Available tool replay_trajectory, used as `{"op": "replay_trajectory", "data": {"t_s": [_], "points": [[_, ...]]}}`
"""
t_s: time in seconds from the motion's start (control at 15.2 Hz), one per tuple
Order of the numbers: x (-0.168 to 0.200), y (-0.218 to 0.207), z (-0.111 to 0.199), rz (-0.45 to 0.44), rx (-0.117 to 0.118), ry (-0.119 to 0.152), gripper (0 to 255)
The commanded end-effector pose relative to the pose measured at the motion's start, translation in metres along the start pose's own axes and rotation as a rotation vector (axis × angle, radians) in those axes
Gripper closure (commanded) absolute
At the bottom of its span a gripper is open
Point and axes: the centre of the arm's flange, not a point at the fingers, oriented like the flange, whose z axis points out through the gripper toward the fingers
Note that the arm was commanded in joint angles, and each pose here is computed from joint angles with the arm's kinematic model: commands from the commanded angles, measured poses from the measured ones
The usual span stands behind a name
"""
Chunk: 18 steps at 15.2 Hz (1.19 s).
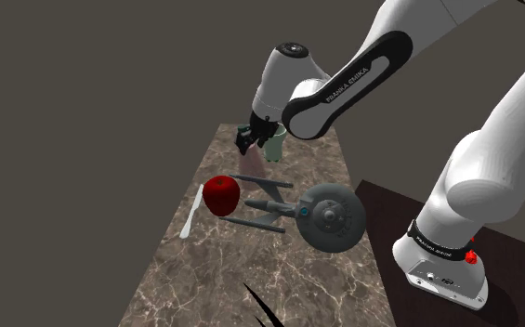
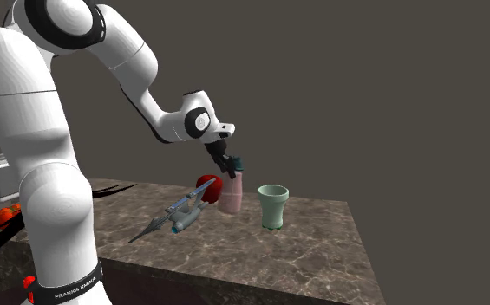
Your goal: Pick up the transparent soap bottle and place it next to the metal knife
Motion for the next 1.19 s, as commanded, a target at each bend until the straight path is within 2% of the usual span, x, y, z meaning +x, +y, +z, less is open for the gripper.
{"op": "replay_trajectory", "data": {"t_s": [0.0, 0.13, 0.2, 0.53, 0.79, 1.12], "points": [[0.000, 0.000, 0.000, 0.000, 0.000, 0.001, 255], [0.000, 0.000, 0.000, 0.000, 0.000, 0.001, 255], [0.000, 0.000, 0.000, 0.000, 0.000, 0.001, 0], [0.000, 0.000, 0.000, 0.000, 0.000, 0.001, 0], [0.000, 0.000, -0.050, 0.000, 0.000, 0.001, 0], [0.000, 0.000, -0.050, 0.000, 0.000, 0.001, 0]]}}
